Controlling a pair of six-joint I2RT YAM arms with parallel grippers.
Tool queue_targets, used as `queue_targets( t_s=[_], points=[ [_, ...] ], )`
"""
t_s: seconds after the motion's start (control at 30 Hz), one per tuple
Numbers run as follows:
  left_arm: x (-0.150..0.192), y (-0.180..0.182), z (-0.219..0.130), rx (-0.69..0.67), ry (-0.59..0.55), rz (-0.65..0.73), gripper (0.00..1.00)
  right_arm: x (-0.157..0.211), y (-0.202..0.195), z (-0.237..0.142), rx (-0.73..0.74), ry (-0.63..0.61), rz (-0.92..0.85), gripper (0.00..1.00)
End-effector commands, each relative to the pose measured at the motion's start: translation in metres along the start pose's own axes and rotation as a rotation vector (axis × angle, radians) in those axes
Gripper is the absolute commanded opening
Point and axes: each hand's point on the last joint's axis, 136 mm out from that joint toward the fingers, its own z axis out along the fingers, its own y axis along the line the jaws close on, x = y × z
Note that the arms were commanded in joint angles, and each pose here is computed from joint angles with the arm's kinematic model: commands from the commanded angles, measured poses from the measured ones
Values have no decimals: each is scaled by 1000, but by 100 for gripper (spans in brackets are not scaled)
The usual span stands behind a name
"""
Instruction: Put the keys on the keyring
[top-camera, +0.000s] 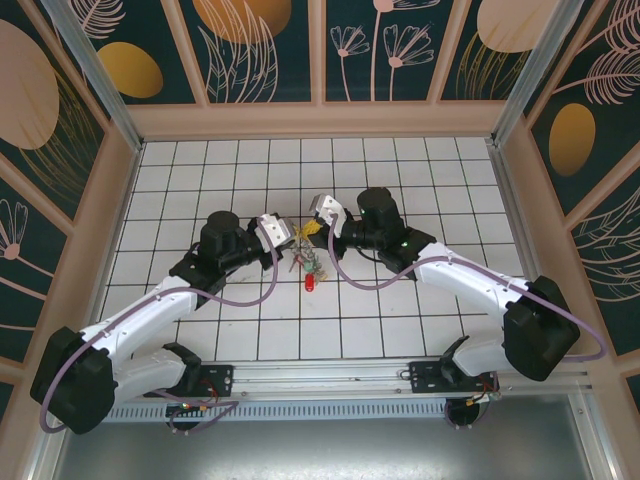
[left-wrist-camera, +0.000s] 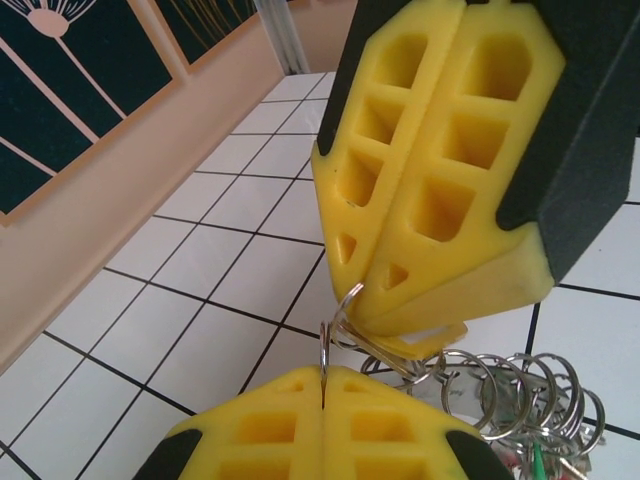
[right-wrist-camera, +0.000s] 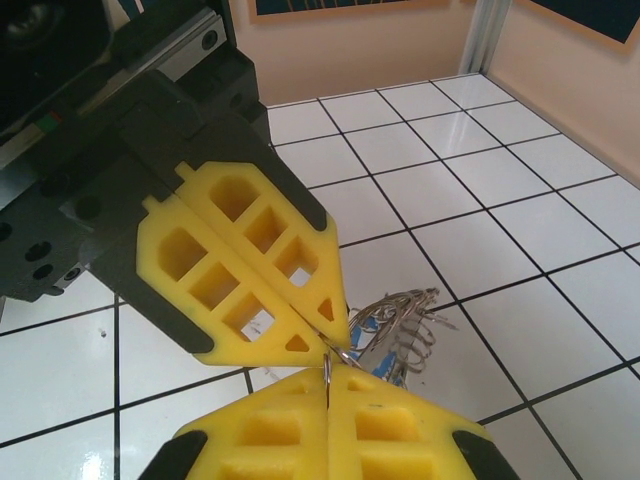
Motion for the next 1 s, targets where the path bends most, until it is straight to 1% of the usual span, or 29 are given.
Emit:
queue_targets(
  t_s=[0.0, 0.33, 0.5, 0.73, 0.97],
  points=[
    [-30, 13, 0, -41, -81, 21, 0, -11, 3, -2, -3, -36, -5, 0],
    [-36, 14, -3, -47, -112, 19, 0, -9, -7, 1, 44, -30, 24, 0],
    [-49, 8, -10, -18, -160, 26, 0, -5, -16, 0, 97, -15, 39, 0],
    [-58, 6, -16, -12, -195, 40, 0, -6, -21, 0, 104, -17, 72, 0],
    [-64, 5, -20, -19, -232, 60, 0, -7, -23, -2, 79, -26, 107, 0]
  ],
)
